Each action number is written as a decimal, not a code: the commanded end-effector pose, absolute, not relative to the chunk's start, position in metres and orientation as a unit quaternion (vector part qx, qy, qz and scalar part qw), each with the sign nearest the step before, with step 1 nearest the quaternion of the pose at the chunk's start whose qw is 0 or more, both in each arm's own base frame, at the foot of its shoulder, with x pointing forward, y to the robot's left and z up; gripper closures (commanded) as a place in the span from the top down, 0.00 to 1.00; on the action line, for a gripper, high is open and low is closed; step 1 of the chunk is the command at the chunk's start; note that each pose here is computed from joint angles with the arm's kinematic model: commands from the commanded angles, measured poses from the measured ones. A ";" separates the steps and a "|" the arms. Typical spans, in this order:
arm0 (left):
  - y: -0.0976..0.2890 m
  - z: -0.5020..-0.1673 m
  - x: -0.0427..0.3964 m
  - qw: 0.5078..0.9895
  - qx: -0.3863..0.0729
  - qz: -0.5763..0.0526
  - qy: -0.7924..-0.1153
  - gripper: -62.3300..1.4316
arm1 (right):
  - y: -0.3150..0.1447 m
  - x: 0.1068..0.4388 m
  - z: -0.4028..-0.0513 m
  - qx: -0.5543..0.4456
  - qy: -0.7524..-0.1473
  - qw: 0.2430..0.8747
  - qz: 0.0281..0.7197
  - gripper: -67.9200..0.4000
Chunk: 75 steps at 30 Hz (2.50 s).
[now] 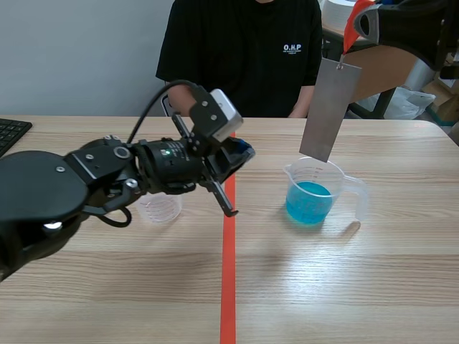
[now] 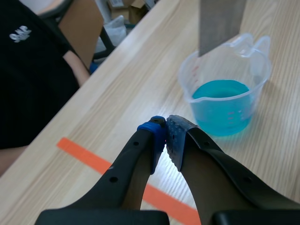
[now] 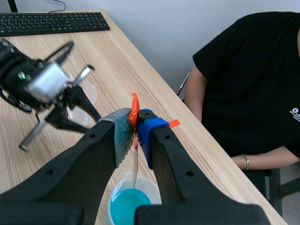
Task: Do the redox reaction experiment.
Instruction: 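Point at the plate with the left hand, then lower the plate into the blue solution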
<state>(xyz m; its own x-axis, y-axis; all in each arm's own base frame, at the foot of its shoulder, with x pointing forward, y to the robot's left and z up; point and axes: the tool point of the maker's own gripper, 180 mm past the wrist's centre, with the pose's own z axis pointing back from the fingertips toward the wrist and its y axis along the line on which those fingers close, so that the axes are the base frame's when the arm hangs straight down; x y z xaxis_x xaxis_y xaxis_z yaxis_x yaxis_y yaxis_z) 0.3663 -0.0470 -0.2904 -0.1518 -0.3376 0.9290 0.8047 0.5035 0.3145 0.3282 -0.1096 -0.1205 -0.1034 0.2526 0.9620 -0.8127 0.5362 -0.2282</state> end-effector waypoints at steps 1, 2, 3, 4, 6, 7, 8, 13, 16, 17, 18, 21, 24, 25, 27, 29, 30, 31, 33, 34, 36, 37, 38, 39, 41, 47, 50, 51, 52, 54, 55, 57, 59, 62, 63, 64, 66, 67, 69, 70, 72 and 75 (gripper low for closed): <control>-0.040 -0.265 0.361 0.600 -0.204 -0.454 -0.626 0.10 | -0.108 0.328 -0.107 0.233 -0.624 0.614 0.424 0.03; -0.030 -0.261 0.357 0.600 -0.205 -0.450 -0.629 0.10 | -0.108 0.328 -0.107 0.233 -0.624 0.614 0.424 0.03; -0.020 -0.257 0.353 0.601 -0.204 -0.446 -0.631 0.10 | -0.108 0.328 -0.107 0.233 -0.624 0.614 0.424 0.03; -0.010 -0.254 0.348 0.602 -0.201 -0.444 -0.632 0.10 | -0.108 0.328 -0.107 0.233 -0.624 0.614 0.424 0.03; 0.010 -0.249 0.337 0.607 -0.197 -0.439 -0.632 0.10 | -0.108 0.328 -0.107 0.233 -0.624 0.614 0.424 0.03; 0.019 -0.247 0.332 0.611 -0.195 -0.436 -0.631 0.10 | -0.108 0.328 -0.107 0.233 -0.624 0.614 0.424 0.03; 0.030 -0.246 0.327 0.617 -0.193 -0.432 -0.629 0.10 | -0.108 0.328 -0.107 0.233 -0.624 0.614 0.424 0.03; 0.080 -0.248 0.298 0.660 -0.187 -0.402 -0.607 0.10 | -0.108 0.328 -0.107 0.233 -0.624 0.614 0.424 0.03; 0.110 -0.258 0.280 0.696 -0.182 -0.375 -0.584 0.10 | -0.108 0.328 -0.107 0.233 -0.624 0.614 0.424 0.03; 0.120 -0.263 0.275 0.709 -0.179 -0.365 -0.576 0.10 | -0.108 0.328 -0.107 0.233 -0.624 0.614 0.424 0.03; 0.130 -0.269 0.269 0.723 -0.175 -0.354 -0.567 0.10 | -0.108 0.328 -0.107 0.233 -0.624 0.614 0.424 0.03; 0.155 -0.286 0.249 0.755 -0.158 -0.330 -0.544 0.10 | -0.108 0.328 -0.108 0.232 -0.624 0.614 0.424 0.03; 0.174 -0.300 0.227 0.783 -0.147 -0.305 -0.522 0.10 | -0.108 0.328 -0.108 0.231 -0.623 0.614 0.425 0.03; 0.179 -0.305 0.220 0.791 -0.144 -0.295 -0.516 0.10 | -0.108 0.328 -0.108 0.231 -0.623 0.614 0.425 0.03; 0.188 -0.313 0.206 0.807 -0.138 -0.275 -0.504 0.10 | -0.109 0.328 -0.109 0.229 -0.622 0.616 0.426 0.03; 0.197 -0.320 0.192 0.822 -0.132 -0.253 -0.494 0.10 | -0.109 0.329 -0.111 0.224 -0.620 0.618 0.429 0.03; 0.200 -0.323 0.185 0.828 -0.129 -0.242 -0.489 0.10 | -0.109 0.329 -0.112 0.223 -0.619 0.618 0.430 0.03; 0.204 -0.326 0.179 0.835 -0.125 -0.232 -0.483 0.10 | -0.109 0.330 -0.113 0.222 -0.619 0.619 0.429 0.03; 0.211 -0.334 0.166 0.849 -0.117 -0.213 -0.469 0.10 | -0.109 0.331 -0.116 0.222 -0.619 0.621 0.427 0.03; 0.214 -0.337 0.160 0.855 -0.112 -0.204 -0.464 0.10 | -0.109 0.332 -0.117 0.221 -0.620 0.622 0.425 0.03; 0.217 -0.342 0.149 0.864 -0.108 -0.189 -0.454 0.10 | -0.108 0.333 -0.122 0.218 -0.619 0.624 0.424 0.03; 0.218 -0.345 0.143 0.869 -0.105 -0.182 -0.448 0.10 | -0.108 0.334 -0.124 0.217 -0.619 0.625 0.423 0.03; 0.219 -0.349 0.137 0.875 -0.104 -0.175 -0.439 0.10 | -0.108 0.335 -0.126 0.217 -0.619 0.627 0.420 0.03; 0.220 -0.353 0.132 0.880 -0.099 -0.169 -0.432 0.10 | -0.108 0.336 -0.128 0.216 -0.618 0.629 0.419 0.03; 0.222 -0.361 0.122 0.892 -0.088 -0.153 -0.416 0.10 | -0.109 0.338 -0.132 0.214 -0.618 0.632 0.416 0.03; 0.231 -0.378 0.103 0.914 -0.042 -0.111 -0.388 0.10 | -0.114 0.345 -0.146 0.207 -0.614 0.646 0.404 0.03; 0.228 -0.381 0.097 0.917 -0.038 -0.093 -0.387 0.10 | -0.116 0.348 -0.151 0.210 -0.613 0.652 0.394 0.03; 0.227 -0.382 0.096 0.917 -0.038 -0.087 -0.387 0.10 | -0.117 0.349 -0.153 0.209 -0.612 0.654 0.391 0.03; 0.226 -0.382 0.094 0.918 -0.039 -0.081 -0.387 0.10 | -0.118 0.350 -0.155 0.208 -0.612 0.656 0.389 0.03; 0.224 -0.383 0.093 0.918 -0.040 -0.071 -0.388 0.10 | -0.119 0.352 -0.161 0.204 -0.611 0.660 0.388 0.03; 0.223 -0.384 0.092 0.918 -0.040 -0.066 -0.388 0.10 | -0.119 0.352 -0.163 0.202 -0.610 0.662 0.387 0.03; 0.222 -0.384 0.091 0.919 -0.041 -0.061 -0.389 0.10 | -0.120 0.354 -0.168 0.199 -0.609 0.665 0.385 0.03; 0.221 -0.385 0.090 0.919 -0.041 -0.057 -0.389 0.10 | -0.121 0.356 -0.171 0.197 -0.610 0.665 0.383 0.03; 0.221 -0.385 0.090 0.918 -0.042 -0.057 -0.389 0.10 | -0.123 0.358 -0.176 0.197 -0.612 0.668 0.376 0.03; 0.221 -0.385 0.090 0.918 -0.042 -0.057 -0.389 0.10 | -0.123 0.359 -0.179 0.196 -0.612 0.669 0.374 0.03; 0.221 -0.385 0.090 0.918 -0.042 -0.057 -0.389 0.10 | -0.124 0.360 -0.181 0.196 -0.612 0.671 0.371 0.03; 0.221 -0.385 0.090 0.918 -0.042 -0.057 -0.389 0.10 | -0.125 0.361 -0.187 0.194 -0.612 0.673 0.367 0.03; 0.221 -0.385 0.090 0.918 -0.042 -0.057 -0.389 0.10 | -0.126 0.362 -0.190 0.194 -0.612 0.675 0.365 0.03; 0.221 -0.385 0.090 0.918 -0.042 -0.057 -0.389 0.10 | -0.126 0.363 -0.196 0.194 -0.610 0.679 0.360 0.03; 0.221 -0.385 0.090 0.918 -0.042 -0.057 -0.389 0.10 | -0.126 0.364 -0.200 0.194 -0.609 0.681 0.359 0.03; 0.221 -0.385 0.090 0.918 -0.042 -0.057 -0.389 0.10 | -0.128 0.365 -0.207 0.191 -0.606 0.686 0.355 0.03; 0.221 -0.385 0.090 0.918 -0.042 -0.057 -0.389 0.10 | -0.130 0.367 -0.217 0.191 -0.604 0.690 0.349 0.03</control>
